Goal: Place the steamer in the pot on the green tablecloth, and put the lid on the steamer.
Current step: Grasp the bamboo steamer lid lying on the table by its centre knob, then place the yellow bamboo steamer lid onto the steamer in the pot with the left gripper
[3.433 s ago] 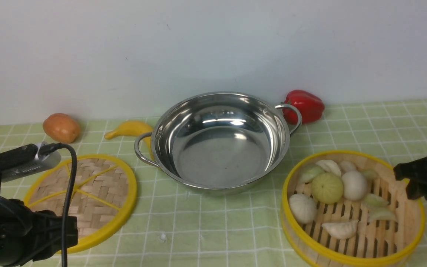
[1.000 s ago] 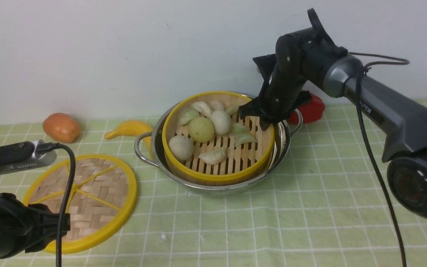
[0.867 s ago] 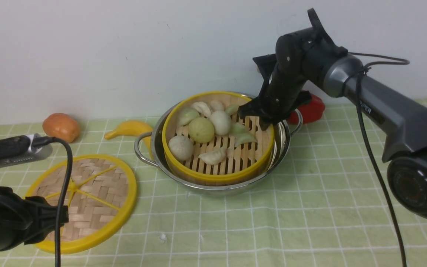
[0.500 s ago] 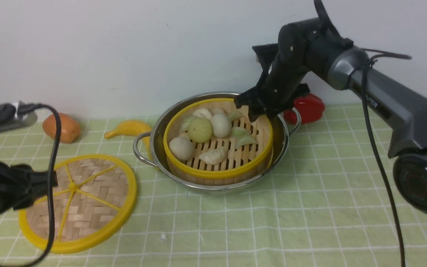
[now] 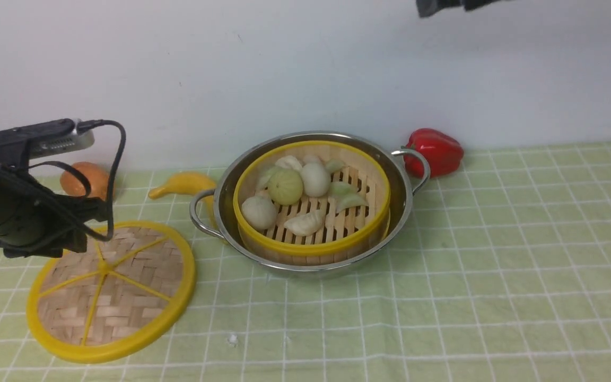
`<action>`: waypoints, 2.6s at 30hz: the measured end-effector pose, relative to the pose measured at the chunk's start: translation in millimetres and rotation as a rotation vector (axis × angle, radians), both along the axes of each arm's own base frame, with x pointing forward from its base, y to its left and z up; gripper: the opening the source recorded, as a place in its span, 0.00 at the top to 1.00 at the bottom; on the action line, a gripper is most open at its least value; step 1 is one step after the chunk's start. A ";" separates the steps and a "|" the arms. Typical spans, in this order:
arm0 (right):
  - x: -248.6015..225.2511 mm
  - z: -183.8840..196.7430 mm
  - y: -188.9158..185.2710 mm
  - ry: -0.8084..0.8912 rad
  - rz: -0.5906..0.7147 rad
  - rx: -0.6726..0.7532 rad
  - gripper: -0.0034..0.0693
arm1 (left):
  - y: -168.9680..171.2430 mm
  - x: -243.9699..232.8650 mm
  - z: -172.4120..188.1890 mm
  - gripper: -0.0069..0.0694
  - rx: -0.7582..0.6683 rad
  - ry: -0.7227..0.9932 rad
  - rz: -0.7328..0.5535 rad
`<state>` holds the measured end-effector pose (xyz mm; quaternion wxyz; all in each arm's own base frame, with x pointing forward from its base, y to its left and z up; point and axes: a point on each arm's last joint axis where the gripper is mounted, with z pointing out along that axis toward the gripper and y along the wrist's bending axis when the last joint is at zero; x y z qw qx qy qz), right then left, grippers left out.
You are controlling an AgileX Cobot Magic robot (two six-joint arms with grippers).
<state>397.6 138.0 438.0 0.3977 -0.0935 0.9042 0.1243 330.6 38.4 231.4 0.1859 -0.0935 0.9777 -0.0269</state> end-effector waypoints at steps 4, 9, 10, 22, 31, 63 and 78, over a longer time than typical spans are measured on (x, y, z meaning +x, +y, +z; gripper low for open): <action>-61.9 39.2 -20.1 -0.058 0.020 0.002 0.29 | 3.0 22.1 -21.0 0.60 0.001 0.057 -0.023; -132.9 61.1 -44.6 -0.115 0.034 -0.018 0.29 | 4.3 36.7 -38.0 0.59 -0.008 0.090 -0.033; -150.3 60.9 -51.0 -0.117 0.032 -0.027 0.29 | 4.4 37.9 -43.1 0.59 -0.011 0.102 -0.033; -210.0 55.5 -71.2 -0.127 0.018 -0.012 0.29 | 4.4 42.9 -68.5 0.65 -0.029 0.169 -0.032; -208.3 55.0 -75.4 -0.139 -0.012 -0.053 0.29 | 6.9 40.7 -63.6 0.76 0.009 0.218 -0.081; -209.2 57.7 -86.6 -0.167 -0.109 -0.105 0.29 | -246.9 112.4 37.7 0.76 0.202 -0.047 -0.656; -209.2 57.7 -86.6 -0.162 -0.124 -0.087 0.29 | -249.8 117.7 17.2 0.76 0.204 -0.005 -0.657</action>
